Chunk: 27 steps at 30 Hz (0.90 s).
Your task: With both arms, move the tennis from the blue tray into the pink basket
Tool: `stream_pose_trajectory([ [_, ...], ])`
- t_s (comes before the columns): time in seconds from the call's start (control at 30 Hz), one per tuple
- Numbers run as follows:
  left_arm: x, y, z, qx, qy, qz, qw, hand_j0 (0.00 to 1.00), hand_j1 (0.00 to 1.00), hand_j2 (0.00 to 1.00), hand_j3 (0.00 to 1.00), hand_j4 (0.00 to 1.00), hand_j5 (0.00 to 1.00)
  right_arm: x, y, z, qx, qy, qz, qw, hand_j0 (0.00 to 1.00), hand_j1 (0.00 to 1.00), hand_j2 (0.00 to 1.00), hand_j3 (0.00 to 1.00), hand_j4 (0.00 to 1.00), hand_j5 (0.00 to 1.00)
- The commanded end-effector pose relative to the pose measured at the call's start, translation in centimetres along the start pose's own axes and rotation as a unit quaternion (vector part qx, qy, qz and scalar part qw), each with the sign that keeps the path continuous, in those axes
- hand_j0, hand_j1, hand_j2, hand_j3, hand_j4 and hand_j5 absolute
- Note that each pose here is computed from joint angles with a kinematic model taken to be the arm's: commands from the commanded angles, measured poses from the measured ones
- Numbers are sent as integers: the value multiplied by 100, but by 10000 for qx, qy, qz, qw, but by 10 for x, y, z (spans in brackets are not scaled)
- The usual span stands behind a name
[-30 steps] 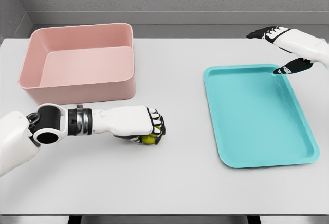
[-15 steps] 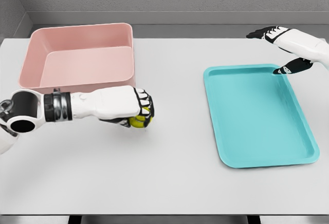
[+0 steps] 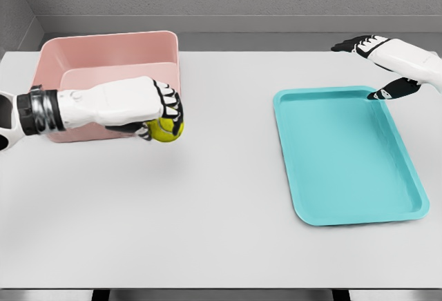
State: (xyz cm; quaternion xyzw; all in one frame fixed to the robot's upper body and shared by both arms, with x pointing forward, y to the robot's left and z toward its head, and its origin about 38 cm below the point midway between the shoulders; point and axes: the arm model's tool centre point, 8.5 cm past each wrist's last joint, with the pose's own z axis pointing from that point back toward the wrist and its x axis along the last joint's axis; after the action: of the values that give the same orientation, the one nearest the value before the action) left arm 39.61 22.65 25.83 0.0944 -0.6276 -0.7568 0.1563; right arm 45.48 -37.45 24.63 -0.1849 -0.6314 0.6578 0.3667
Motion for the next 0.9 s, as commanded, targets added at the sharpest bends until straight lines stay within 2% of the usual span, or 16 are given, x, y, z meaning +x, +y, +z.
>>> stream_pose_trajectory([
  [0.0,-2,3,3,52,26,52,10000,39,39,39,39,39,39,0,-1,1,-27,5,-23,10000,100,100,100,100,100,100],
  [0.17,-12,18,7,168,116,29,9998,39,39,39,39,39,39,0,-1,1,-27,5,-23,10000,100,100,100,100,100,100],
  [0.3,-31,15,13,136,395,113,9991,40,40,40,40,40,40,0,-1,0,-27,5,-23,10000,100,100,100,100,100,100],
  [0.5,-47,26,20,200,610,89,9979,40,40,40,40,40,40,0,-1,0,-29,-2,-27,10000,100,100,100,100,100,100],
  [0.87,-71,21,33,177,1005,241,9945,40,40,40,40,40,40,0,-1,0,-29,-2,-27,10000,100,100,100,100,100,100],
])
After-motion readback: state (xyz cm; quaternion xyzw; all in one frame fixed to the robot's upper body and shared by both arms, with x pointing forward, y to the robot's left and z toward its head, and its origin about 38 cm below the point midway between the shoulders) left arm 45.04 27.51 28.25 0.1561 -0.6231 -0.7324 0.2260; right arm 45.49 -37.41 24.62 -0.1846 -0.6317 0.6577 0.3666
